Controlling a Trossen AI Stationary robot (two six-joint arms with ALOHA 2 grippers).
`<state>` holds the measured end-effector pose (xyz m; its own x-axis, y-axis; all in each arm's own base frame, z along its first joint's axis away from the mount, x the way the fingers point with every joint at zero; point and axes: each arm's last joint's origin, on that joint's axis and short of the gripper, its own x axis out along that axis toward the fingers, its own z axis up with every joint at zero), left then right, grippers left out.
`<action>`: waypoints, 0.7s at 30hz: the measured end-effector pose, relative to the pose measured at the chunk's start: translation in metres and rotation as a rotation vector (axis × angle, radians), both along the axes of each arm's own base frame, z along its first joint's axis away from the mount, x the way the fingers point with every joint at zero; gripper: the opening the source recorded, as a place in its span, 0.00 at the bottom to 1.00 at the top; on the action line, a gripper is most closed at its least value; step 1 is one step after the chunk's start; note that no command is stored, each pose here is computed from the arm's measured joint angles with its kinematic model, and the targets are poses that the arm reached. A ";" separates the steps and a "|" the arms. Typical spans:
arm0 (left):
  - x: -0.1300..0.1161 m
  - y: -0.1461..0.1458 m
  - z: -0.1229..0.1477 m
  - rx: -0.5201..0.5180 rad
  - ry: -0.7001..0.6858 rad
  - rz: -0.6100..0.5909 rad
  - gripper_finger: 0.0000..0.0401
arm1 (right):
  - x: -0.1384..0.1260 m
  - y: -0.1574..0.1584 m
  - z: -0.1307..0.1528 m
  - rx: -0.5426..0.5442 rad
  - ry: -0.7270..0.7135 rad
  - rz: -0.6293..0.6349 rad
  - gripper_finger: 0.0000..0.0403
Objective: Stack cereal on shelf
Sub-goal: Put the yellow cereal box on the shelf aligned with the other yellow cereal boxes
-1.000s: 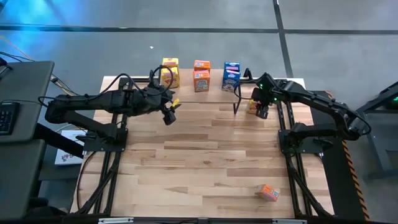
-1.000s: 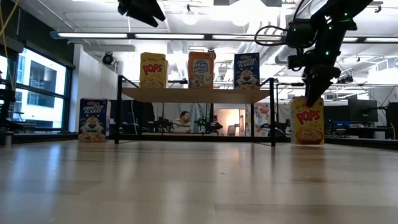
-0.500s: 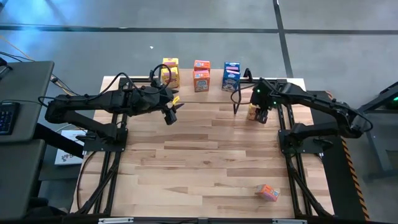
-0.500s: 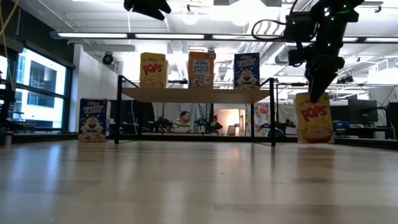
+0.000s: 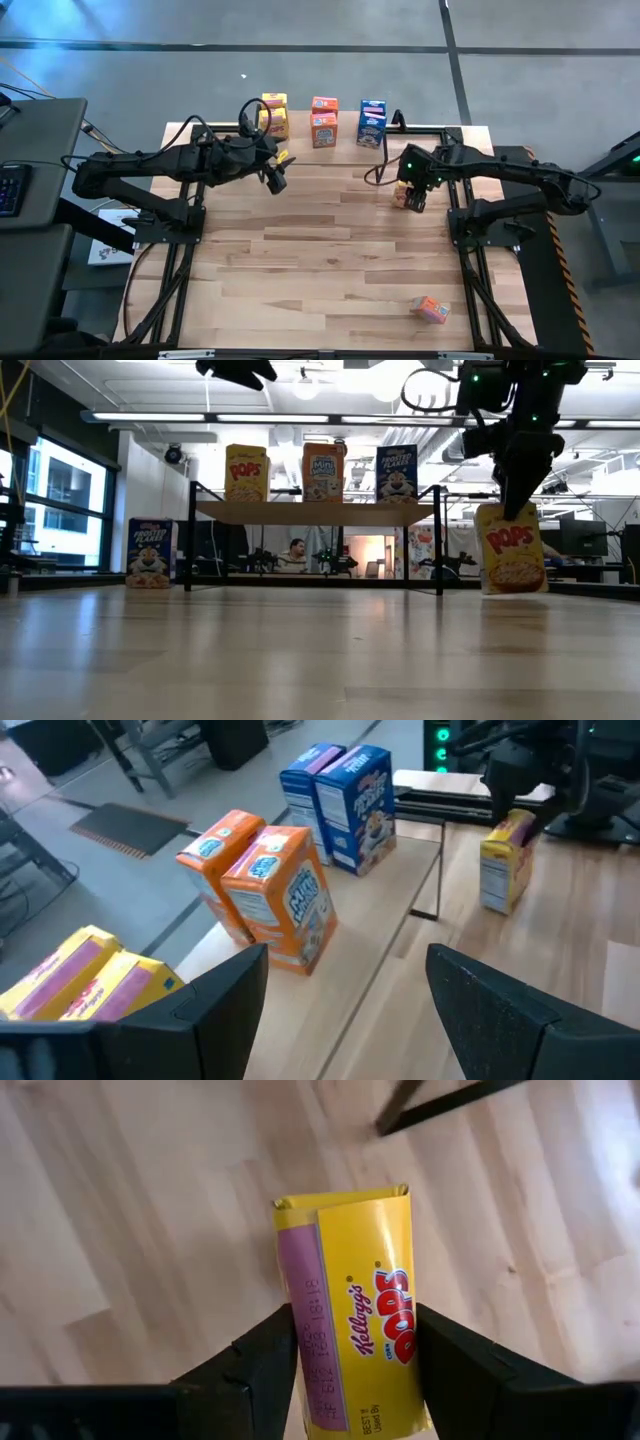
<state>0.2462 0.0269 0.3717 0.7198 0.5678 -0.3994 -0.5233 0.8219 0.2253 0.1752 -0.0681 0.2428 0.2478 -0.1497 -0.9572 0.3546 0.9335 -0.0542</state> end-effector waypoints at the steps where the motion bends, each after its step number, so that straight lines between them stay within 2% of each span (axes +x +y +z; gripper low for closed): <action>1: 0.000 0.000 0.000 0.005 0.006 -0.006 0.66 | 0.001 0.003 0.000 0.005 -0.003 0.000 0.44; 9: 0.000 -0.004 -0.001 0.029 0.034 -0.036 0.66 | 0.013 0.029 0.001 0.036 -0.070 0.000 0.44; 21: -0.001 -0.006 -0.003 0.006 0.054 -0.068 0.66 | 0.034 0.058 0.009 0.069 -0.272 0.039 0.44</action>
<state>0.2456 0.0205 0.3686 0.7345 0.5208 -0.4351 -0.4532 0.8536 0.2567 0.2089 -0.0100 0.2520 0.5009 -0.0713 -0.8626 0.3109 0.9449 0.1024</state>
